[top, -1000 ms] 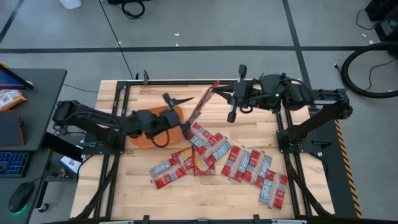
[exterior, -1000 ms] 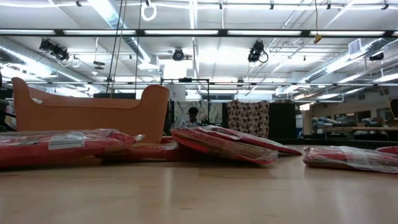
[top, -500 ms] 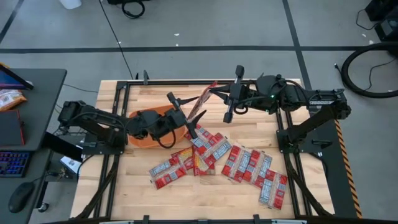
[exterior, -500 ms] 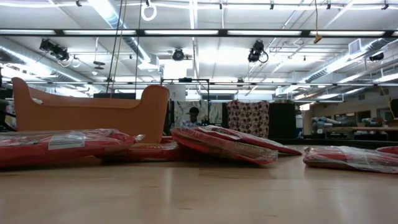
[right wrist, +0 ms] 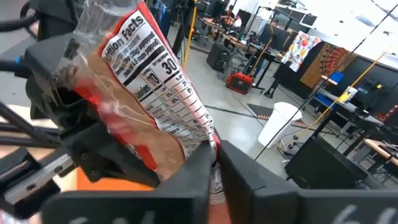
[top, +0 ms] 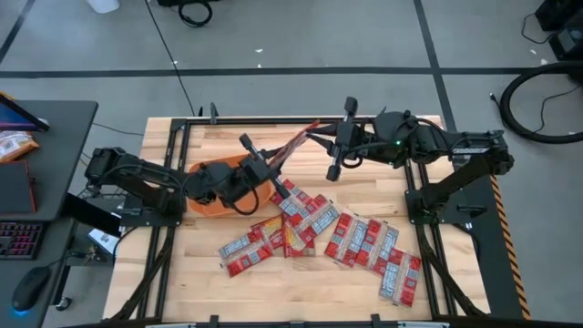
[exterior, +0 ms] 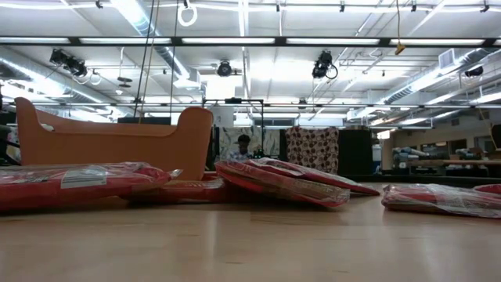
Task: Sort popcorn bags into baskets
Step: Put the red popcorn bag into the orange bin
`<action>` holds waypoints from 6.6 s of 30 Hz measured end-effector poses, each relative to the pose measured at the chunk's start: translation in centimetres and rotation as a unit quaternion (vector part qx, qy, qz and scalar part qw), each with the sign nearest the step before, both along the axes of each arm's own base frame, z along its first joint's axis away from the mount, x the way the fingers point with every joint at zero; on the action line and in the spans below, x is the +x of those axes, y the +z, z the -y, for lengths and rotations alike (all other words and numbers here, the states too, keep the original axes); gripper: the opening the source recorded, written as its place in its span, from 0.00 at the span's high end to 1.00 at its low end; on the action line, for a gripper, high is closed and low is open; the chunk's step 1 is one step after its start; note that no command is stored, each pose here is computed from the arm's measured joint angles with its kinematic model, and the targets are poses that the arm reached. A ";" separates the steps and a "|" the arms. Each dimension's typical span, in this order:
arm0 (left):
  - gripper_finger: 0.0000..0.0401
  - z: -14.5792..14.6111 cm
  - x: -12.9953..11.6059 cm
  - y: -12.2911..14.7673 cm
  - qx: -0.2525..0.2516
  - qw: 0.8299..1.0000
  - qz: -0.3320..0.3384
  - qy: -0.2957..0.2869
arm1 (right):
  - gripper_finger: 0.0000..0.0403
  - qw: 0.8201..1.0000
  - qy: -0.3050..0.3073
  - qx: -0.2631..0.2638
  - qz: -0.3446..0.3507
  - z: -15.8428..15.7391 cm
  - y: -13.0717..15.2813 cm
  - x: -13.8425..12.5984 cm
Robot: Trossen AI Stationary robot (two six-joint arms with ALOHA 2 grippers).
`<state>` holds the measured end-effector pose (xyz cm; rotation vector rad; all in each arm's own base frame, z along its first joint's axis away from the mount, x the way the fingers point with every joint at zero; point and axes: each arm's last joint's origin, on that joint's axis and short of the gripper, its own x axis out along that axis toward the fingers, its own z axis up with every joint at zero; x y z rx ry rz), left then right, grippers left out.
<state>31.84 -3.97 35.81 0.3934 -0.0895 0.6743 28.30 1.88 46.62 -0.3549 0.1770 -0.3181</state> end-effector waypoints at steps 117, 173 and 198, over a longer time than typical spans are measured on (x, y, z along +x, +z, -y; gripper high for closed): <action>0.50 11.5 2.1 -8.8 -0.633 0.628 -0.436 0.120 | 0.54 0.985 0.167 0.053 0.007 -2.5 -24.3 -9.3; 0.29 16.3 7.5 -21.9 -0.444 0.637 -0.586 0.231 | 0.54 0.982 0.178 0.057 -0.003 -2.3 -24.5 -9.2; 0.97 15.0 7.0 -17.4 -0.463 0.590 -0.643 0.156 | 0.54 0.982 0.179 0.056 -0.003 -2.3 -24.5 -9.2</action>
